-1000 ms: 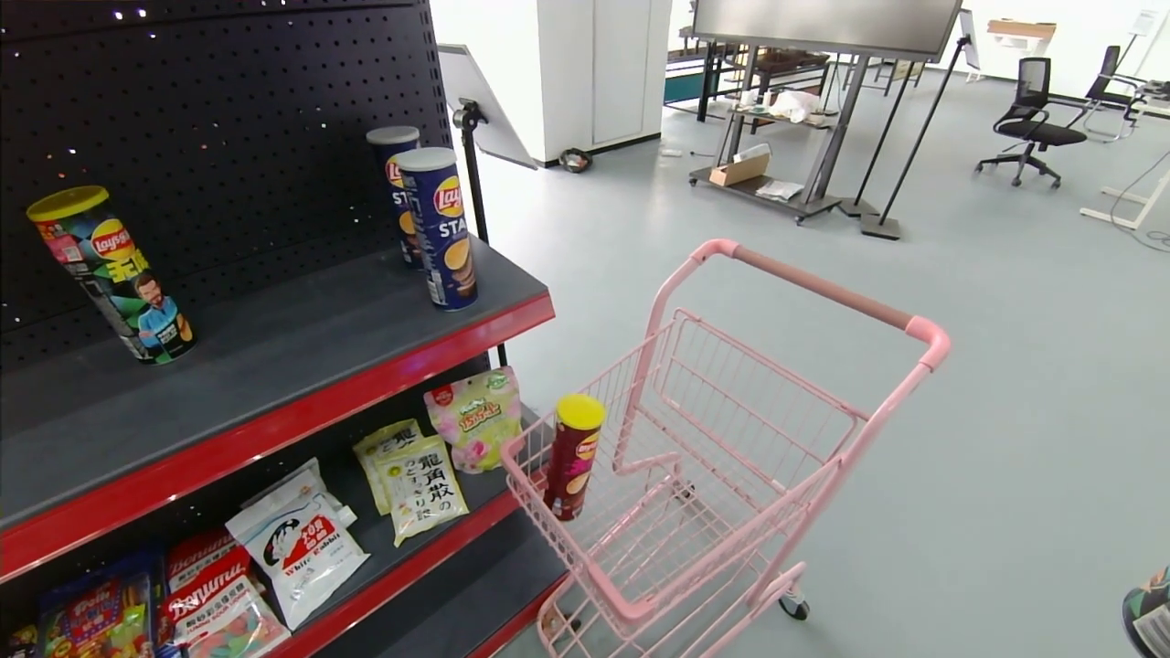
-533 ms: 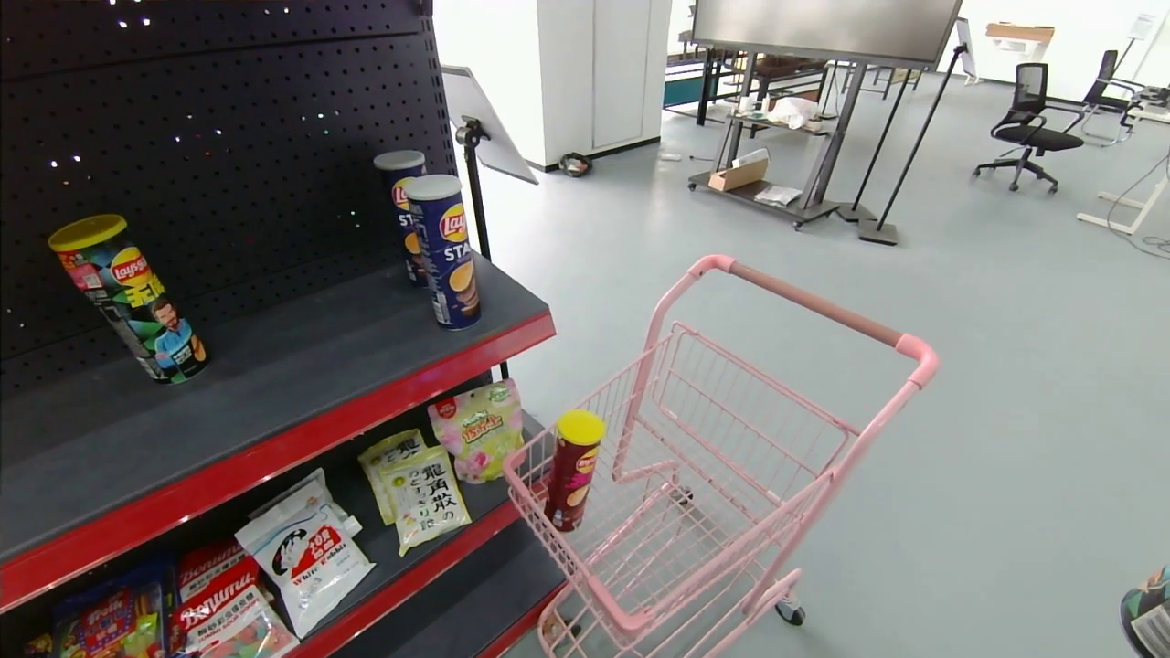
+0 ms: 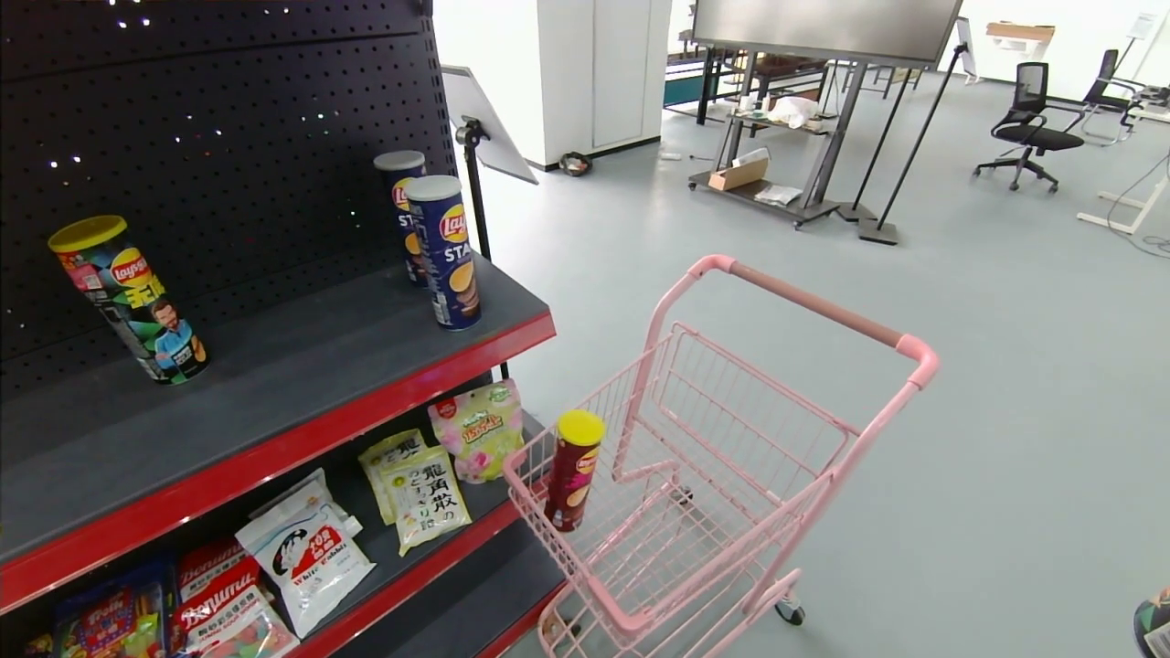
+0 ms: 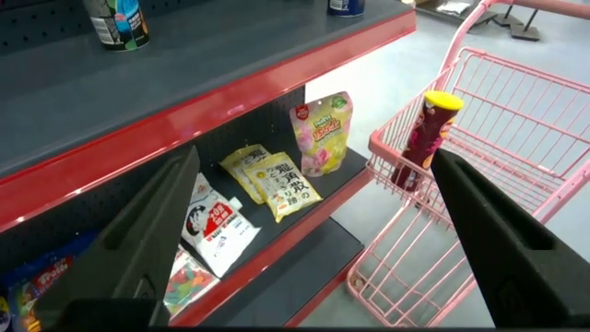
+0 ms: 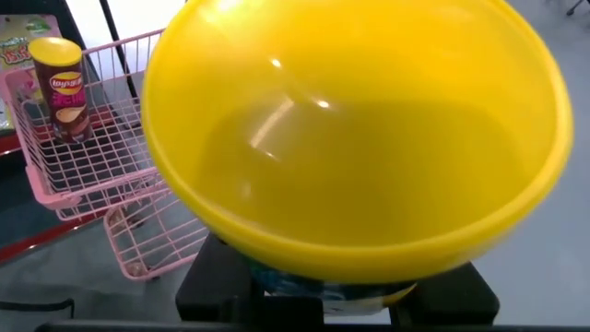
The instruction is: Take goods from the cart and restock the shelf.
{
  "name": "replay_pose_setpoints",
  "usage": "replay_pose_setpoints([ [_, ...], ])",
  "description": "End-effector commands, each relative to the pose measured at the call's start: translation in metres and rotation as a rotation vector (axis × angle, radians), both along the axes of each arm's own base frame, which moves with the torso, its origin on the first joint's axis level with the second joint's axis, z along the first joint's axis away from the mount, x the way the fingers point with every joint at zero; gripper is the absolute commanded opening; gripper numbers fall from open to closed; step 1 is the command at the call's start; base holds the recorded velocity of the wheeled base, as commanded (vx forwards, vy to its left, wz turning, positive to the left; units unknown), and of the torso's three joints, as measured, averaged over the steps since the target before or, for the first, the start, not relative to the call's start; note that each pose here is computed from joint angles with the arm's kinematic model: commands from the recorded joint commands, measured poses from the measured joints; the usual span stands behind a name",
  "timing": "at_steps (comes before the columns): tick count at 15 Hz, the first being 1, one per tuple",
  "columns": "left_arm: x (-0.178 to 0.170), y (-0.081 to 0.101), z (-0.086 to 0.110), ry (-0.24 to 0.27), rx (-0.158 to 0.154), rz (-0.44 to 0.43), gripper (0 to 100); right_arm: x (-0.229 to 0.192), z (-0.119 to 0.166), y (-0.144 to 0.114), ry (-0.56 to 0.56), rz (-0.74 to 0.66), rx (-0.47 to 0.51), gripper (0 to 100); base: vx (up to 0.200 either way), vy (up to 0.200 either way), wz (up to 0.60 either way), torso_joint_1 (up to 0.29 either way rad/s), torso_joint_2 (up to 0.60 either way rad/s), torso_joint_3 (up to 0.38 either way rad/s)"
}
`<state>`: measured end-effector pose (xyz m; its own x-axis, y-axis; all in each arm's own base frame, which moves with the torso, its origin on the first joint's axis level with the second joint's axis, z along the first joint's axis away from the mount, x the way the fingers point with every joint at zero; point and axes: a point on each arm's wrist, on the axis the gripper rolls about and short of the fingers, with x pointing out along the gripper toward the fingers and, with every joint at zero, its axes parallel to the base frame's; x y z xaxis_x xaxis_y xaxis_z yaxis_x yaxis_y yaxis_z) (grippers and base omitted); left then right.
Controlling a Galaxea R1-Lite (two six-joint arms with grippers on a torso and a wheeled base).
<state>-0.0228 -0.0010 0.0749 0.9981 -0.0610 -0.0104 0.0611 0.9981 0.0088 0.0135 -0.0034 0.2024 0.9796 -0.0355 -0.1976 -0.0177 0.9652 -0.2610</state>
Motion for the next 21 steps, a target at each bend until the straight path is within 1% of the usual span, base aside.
replay_pose_setpoints([
  [1, 0.0, 0.0, 0.0, 0.002, 0.0, 0.0, 100, -0.002, -0.003, -0.001, -0.003, -0.001, 0.001, 0, 0.0, 0.0, 0.6, 0.002, 0.0, -0.002],
  [12, 0.0, 0.0, 0.0, 0.0, 0.003, 0.0, 100, -0.01, -0.012, -0.003, -0.022, -0.004, 0.005, 0, 0.0, 0.0, 0.6, 0.004, 0.0, 0.002],
  [15, 0.0, 0.0, 0.0, 0.0, 0.001, 0.0, 100, -0.023, -0.014, -0.007, -0.085, 0.019, 0.007, 0, 0.0, 0.0, 0.0, 0.0, 0.0, 0.0],
  [18, 0.0, 0.0, 0.0, 0.0, 0.003, 0.0, 100, -0.037, -0.028, -0.011, -0.14, 0.005, 0.019, 0, 0.2, 0.0, 0.0, -0.006, 0.0, 0.002],
  [21, 0.0, 0.0, 0.0, 0.0, 0.001, 0.001, 100, -0.044, -0.037, -0.014, -0.173, 0.05, 0.033, 0, 0.2, 0.0, 0.0, 0.007, 0.0, 0.004],
])
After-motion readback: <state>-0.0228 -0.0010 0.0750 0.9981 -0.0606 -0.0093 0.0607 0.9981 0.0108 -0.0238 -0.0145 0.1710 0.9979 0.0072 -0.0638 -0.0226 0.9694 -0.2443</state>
